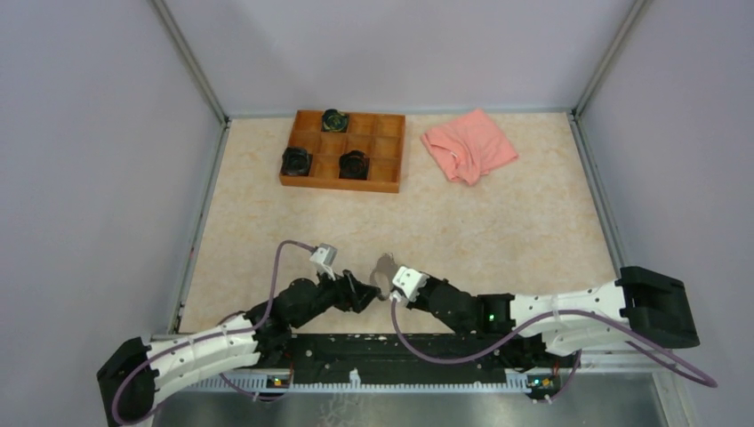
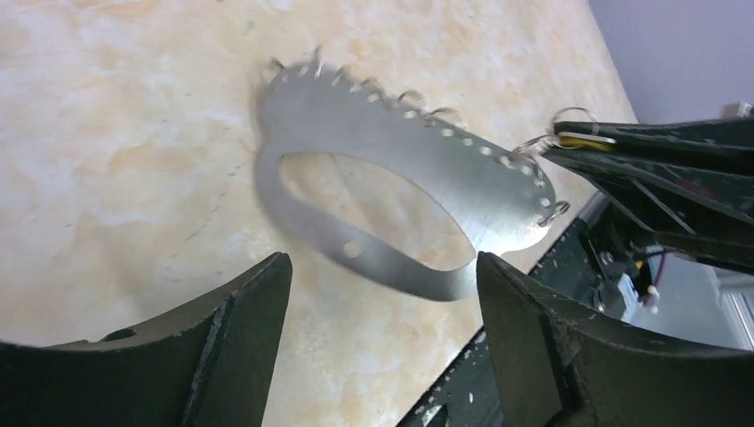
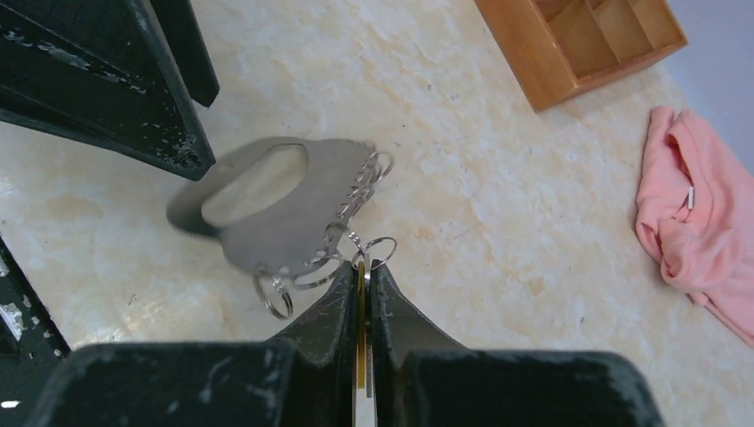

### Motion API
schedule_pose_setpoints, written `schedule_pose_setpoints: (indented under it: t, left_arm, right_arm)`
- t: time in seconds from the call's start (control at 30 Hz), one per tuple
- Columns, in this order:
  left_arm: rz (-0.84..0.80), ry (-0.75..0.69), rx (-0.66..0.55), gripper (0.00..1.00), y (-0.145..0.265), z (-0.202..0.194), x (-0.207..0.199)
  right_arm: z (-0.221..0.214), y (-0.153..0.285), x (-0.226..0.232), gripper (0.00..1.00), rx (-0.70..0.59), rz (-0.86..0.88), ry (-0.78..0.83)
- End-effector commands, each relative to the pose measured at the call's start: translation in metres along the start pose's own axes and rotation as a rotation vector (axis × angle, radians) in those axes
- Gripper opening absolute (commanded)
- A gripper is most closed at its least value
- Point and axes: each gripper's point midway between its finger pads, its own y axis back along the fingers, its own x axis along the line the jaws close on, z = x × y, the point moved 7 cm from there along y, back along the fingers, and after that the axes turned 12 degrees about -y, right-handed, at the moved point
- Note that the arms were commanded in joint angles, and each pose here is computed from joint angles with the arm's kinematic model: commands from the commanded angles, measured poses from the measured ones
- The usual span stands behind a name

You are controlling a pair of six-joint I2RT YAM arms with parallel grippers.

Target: Remove the keys from the keyring

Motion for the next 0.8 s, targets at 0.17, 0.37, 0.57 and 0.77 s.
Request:
schedule_pose_setpoints:
  t: [0.17,0.37,0.57,0.77]
  left_arm:
    - [0.088,-0.026,-0.012,0.73,0.009,-0.024,0.026]
    - [-0.131,-0.178,-0.172,0.49,0.008,-0.009,0.008]
    - [-0.221,-0.295,-0.245,0.44,0.01,-0.008,0.001]
    - [-0.24,-0.417,-0.219,0.39,0.006,-0.014,-0.007]
  right_arm:
    - [0.019,0.003,0.002,0.0,-0.073,0.036,0.042]
    - [0.023,0.004,0.008,0.0,-0.095,0.093,0.021]
    - [0.02,0.005,0.015,0.0,-0.084,0.142,0.008]
    - [0.018,0.009,0.016,0.0,-0.093,0.149,-0.017]
